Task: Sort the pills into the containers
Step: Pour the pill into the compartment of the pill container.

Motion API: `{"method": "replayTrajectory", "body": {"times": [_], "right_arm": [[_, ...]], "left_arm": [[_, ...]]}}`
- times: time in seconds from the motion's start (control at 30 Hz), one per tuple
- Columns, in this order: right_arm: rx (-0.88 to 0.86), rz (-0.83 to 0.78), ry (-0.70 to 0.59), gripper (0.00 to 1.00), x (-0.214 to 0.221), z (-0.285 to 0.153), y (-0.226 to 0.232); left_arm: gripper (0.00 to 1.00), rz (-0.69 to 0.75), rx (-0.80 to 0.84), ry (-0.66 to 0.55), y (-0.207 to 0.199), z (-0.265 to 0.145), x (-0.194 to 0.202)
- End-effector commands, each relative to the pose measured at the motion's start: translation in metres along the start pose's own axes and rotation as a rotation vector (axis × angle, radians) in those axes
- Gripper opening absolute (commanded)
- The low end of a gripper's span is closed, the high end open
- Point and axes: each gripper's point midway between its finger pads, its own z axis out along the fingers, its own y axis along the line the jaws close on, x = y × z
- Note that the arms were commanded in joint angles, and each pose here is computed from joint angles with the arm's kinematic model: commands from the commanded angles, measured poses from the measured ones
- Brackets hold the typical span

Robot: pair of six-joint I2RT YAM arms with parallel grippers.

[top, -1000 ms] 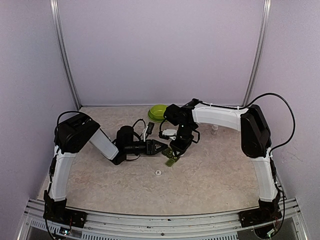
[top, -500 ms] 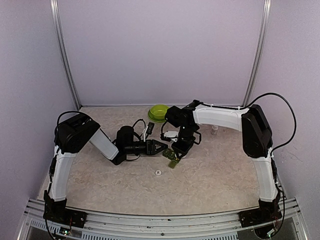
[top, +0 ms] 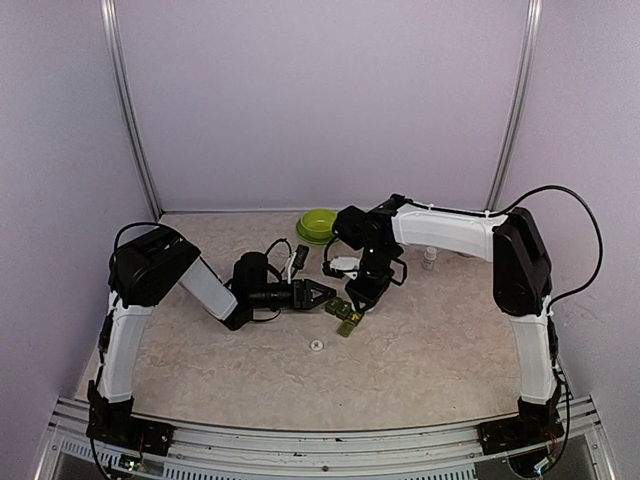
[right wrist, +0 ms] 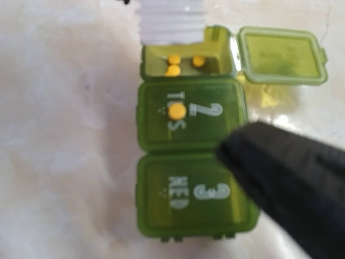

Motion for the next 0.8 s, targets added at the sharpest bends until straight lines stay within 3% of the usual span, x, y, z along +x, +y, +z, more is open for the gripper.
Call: {"method": "replayTrajectory", "body": {"times": [0.0,0.77], "right_arm": [[-0.014,-0.012,0.011,0.23,0.008,-0.004,0.008],[-0.022,-0.029,0.068,0.23,0.016,0.012,0.014]], "left_arm": [[0.55,0.010,0.017,0.001,-0.003,0.001,0.006],[0.43,0.000,0.027,0.019,-0.003,0.005,0.013]]}}
